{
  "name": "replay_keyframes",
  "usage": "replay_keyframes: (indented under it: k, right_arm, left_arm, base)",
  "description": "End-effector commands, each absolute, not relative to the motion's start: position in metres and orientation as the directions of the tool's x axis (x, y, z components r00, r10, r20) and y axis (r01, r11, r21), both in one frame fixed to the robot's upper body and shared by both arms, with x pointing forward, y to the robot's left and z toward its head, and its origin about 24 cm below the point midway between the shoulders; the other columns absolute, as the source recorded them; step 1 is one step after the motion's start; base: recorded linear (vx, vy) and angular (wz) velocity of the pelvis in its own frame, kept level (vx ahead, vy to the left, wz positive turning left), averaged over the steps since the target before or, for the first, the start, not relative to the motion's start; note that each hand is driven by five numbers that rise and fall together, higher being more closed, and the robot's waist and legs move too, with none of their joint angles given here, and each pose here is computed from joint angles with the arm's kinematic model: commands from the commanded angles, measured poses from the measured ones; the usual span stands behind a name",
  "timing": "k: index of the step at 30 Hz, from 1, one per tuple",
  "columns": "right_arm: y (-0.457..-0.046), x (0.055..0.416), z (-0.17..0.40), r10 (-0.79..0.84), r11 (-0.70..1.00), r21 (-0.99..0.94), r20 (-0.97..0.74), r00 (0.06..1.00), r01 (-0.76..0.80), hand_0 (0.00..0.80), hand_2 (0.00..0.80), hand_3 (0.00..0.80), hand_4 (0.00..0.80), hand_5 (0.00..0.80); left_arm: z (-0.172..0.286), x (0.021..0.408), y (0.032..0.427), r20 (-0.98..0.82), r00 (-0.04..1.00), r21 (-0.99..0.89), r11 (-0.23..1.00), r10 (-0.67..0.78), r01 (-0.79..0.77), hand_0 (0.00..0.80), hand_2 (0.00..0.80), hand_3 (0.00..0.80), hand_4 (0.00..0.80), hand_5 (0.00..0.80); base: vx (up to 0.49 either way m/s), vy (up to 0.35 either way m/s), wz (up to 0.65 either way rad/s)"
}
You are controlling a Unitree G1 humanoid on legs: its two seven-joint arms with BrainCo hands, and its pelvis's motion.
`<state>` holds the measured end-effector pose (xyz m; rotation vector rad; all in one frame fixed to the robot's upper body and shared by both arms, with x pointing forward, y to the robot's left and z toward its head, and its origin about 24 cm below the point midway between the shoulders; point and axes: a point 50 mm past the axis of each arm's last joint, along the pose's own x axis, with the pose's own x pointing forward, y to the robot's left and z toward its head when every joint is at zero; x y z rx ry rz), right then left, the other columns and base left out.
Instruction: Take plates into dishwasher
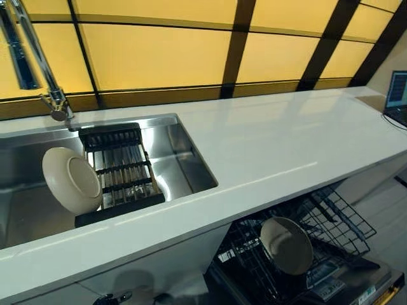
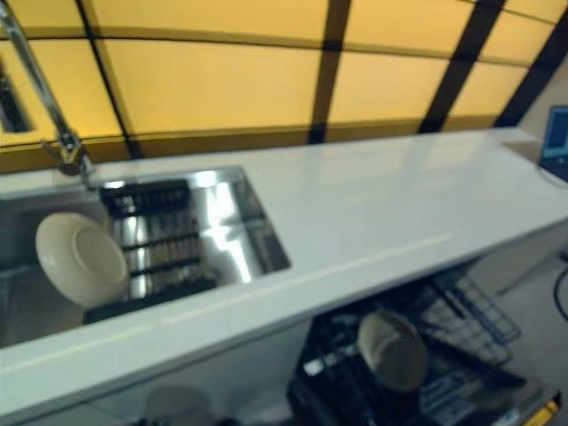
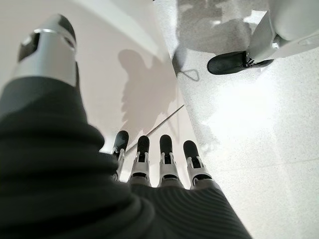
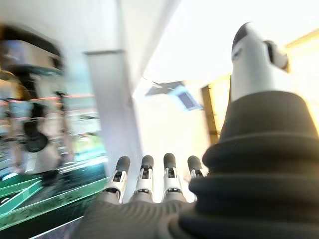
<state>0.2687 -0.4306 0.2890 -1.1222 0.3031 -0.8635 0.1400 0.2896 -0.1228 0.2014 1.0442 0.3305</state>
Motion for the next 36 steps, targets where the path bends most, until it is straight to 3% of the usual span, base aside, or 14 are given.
replay_keyframes:
  k: [1, 3, 12, 16, 22, 36]
  right_arm:
    - [-0.412, 0.268, 0.345, -0.625, 0.04, -0.819, 0.427, 0.653, 0.573, 0.0, 0.0, 0.0, 0.0, 0.0]
    - [-0.404, 0.273, 0.35, -0.588, 0.039, -0.81, 0.455, 0.669, 0.585, 0.0, 0.0, 0.0, 0.0, 0.0]
    - [-0.315, 0.304, 0.38, -0.132, -0.042, -0.736, 0.675, 0.726, 0.676, 0.0, 0.0, 0.0, 0.0, 0.0]
    - [-0.266, 0.311, 0.381, 0.148, -0.178, -0.728, 0.646, 0.749, 0.662, 0.0, 0.0, 0.0, 0.0, 0.0]
    - [-0.222, 0.319, 0.376, 0.382, -0.306, -0.713, 0.515, 0.768, 0.63, 0.0, 0.0, 0.0, 0.0, 0.0]
    - [-0.17, 0.321, 0.364, 0.577, -0.291, -0.711, 0.403, 0.71, 0.64, 0.0, 0.0, 0.0, 0.0, 0.0]
  left_arm:
    - [-0.112, 0.148, 0.308, -0.773, 0.487, 0.378, 0.912, 0.406, -0.16, 0.0, 0.0, 0.0, 0.0, 0.0]
    - [-0.113, 0.147, 0.307, -0.776, 0.485, 0.379, 0.913, 0.404, -0.155, 0.0, 0.0, 0.0, 0.0, 0.0]
    - [-0.115, 0.148, 0.3, -0.808, 0.485, 0.382, 0.924, 0.335, -0.001, 0.0, 0.0, 0.0, 0.0, 0.0]
    - [-0.112, 0.151, 0.302, -0.802, 0.499, 0.412, 0.908, 0.327, 0.068, 0.0, 0.0, 0.0, 0.0, 0.0]
    - [-0.106, 0.159, 0.306, -0.785, 0.527, 0.446, 0.888, 0.325, 0.116, 0.0, 0.0, 0.0, 0.0, 0.0]
    - [-0.103, 0.161, 0.302, -0.763, 0.585, 0.481, 0.846, 0.275, 0.231, 0.0, 0.0, 0.0, 0.0, 0.0]
  base:
    - [0.043, 0.012, 0.1]
    - [0.045, 0.005, 0.16]
    - [0.051, -0.029, 0.16]
    - [-0.003, -0.046, 0.19]
    - [-0.009, -0.04, 0.22]
    - [0.028, -0.008, 0.21]
